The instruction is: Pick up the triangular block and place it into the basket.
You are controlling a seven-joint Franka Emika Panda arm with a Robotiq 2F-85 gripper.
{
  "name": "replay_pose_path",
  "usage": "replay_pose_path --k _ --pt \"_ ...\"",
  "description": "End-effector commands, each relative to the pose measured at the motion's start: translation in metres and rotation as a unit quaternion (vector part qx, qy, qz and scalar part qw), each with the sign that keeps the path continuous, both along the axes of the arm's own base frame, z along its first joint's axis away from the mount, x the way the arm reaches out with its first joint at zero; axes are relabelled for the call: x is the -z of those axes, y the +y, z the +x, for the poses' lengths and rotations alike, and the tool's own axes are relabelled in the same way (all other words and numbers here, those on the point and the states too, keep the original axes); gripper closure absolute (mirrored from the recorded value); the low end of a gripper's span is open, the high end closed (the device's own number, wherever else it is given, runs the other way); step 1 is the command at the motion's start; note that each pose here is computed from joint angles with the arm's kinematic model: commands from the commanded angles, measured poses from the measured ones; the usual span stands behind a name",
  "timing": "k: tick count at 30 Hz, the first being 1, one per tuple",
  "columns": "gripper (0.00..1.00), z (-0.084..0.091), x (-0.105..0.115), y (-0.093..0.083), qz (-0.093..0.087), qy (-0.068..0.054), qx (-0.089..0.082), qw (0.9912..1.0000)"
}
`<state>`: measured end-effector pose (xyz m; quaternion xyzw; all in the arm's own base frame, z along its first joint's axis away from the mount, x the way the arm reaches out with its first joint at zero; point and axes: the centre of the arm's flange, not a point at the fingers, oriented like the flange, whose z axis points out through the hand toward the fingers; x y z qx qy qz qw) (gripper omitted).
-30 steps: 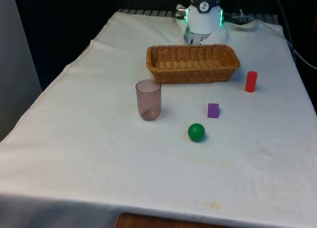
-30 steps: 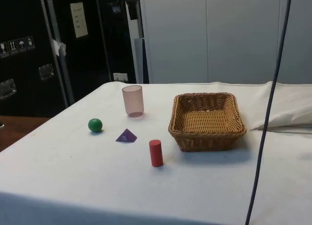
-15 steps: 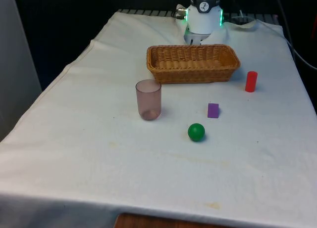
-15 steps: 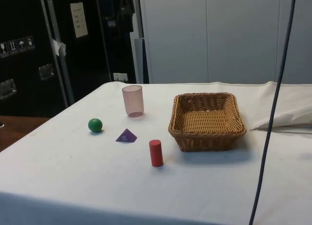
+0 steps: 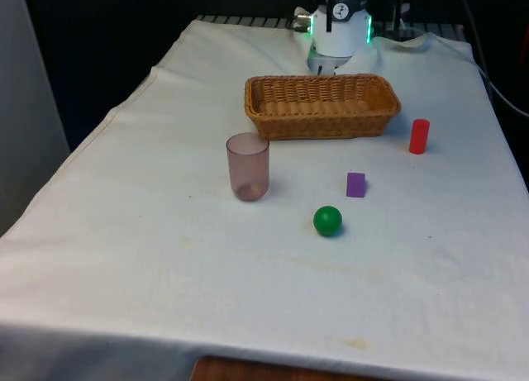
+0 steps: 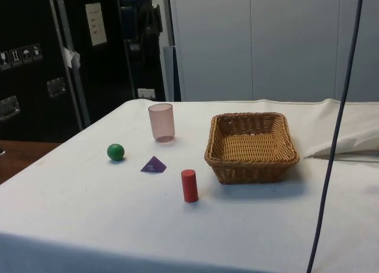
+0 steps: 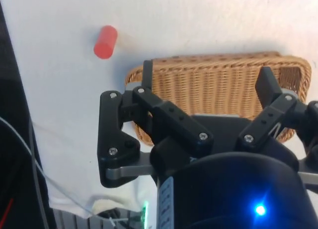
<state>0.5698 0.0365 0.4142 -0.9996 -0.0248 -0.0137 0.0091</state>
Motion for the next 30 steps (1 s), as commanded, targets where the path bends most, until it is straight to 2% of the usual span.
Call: replay_pose_path --k 1,5,6,7,14,15,16,19,22,23,24,30 --pt "0.00 0.000 0.003 0.002 0.001 -0.008 0.001 0.99996" --pt "0.00 0.000 0.016 0.005 -0.002 -0.017 -0.001 0.99986" --pt "0.00 -0.002 0.015 0.004 0.000 -0.011 -0.003 0.99994" --pt "0.00 -0.001 0.020 0.005 -0.003 -0.018 -0.001 0.99984" --pt "0.00 0.000 0.037 0.008 -0.011 -0.026 0.000 0.99960" --pt "0.00 0.000 0.037 0.008 -0.005 -0.020 -0.002 0.99977" --pt "0.00 0.000 0.039 0.009 -0.012 -0.027 0.000 0.99956" --pt "0.00 0.000 0.049 0.010 -0.015 -0.031 0.001 0.99940" --pt "0.00 0.000 0.056 0.011 -0.018 -0.033 0.001 0.99929" --pt "0.00 -0.001 0.055 0.011 -0.013 -0.029 -0.001 0.99949" --pt "0.00 0.000 0.059 0.012 -0.018 -0.033 0.001 0.99928" --pt "0.00 0.001 0.075 0.013 -0.017 -0.036 0.001 0.99921"
